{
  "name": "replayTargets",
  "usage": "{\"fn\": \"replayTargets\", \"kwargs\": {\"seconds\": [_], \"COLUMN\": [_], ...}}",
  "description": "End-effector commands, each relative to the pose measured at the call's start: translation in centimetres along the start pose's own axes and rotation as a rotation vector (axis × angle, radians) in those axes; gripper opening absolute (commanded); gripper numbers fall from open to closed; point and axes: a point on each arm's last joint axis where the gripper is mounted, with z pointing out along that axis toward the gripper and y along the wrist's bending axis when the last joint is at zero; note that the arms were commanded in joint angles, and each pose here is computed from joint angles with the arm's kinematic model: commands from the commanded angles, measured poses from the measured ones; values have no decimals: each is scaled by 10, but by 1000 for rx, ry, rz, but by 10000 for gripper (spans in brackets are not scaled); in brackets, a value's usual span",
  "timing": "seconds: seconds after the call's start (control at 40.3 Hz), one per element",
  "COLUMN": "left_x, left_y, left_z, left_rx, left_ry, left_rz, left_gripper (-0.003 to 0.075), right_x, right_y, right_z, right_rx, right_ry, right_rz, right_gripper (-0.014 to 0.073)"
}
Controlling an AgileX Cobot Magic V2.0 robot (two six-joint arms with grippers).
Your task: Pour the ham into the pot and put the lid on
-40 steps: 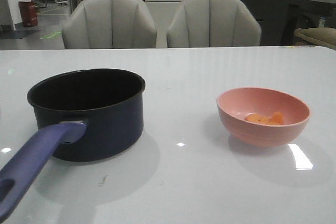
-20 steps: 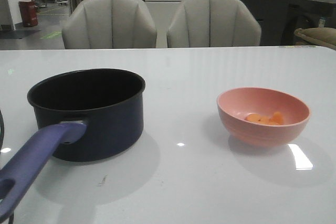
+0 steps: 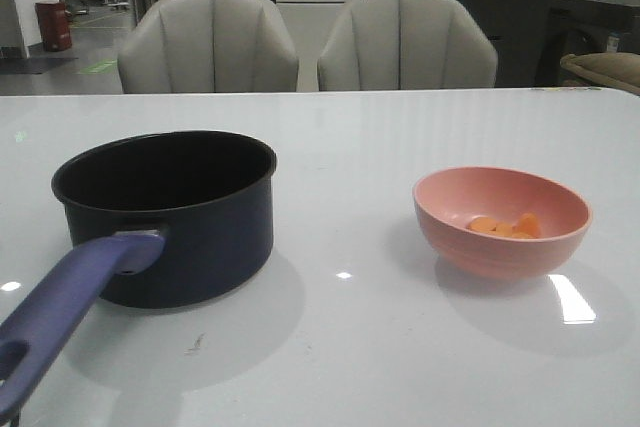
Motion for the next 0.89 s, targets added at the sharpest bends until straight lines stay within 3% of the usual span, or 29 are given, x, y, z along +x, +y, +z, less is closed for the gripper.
{"fn": "replayTargets", "kwargs": {"seconds": [0.0,0.372,0.596,0.869], "left_x": [-11,16,59,123], "left_y": [-4,-52,-54,-54], "left_z": [-43,-140,-185,-207], "left_rx": [12,99,139,211], "left_ry": [-177,-480,-696,-923], "left_rz": [-9,134,154,209], "left_gripper": [638,638,638,638], "right_x": [-10,-10,-10,-10], "right_y": [0,0,0,0], "right_z": [-2,-2,-2,-2], "right_rx": [-4,-4,-4,-4], "right_ry": [-105,-105,-105,-105], "right_rz": [-9,-9,-9,-9], "right_gripper": [161,161,161,161]}}
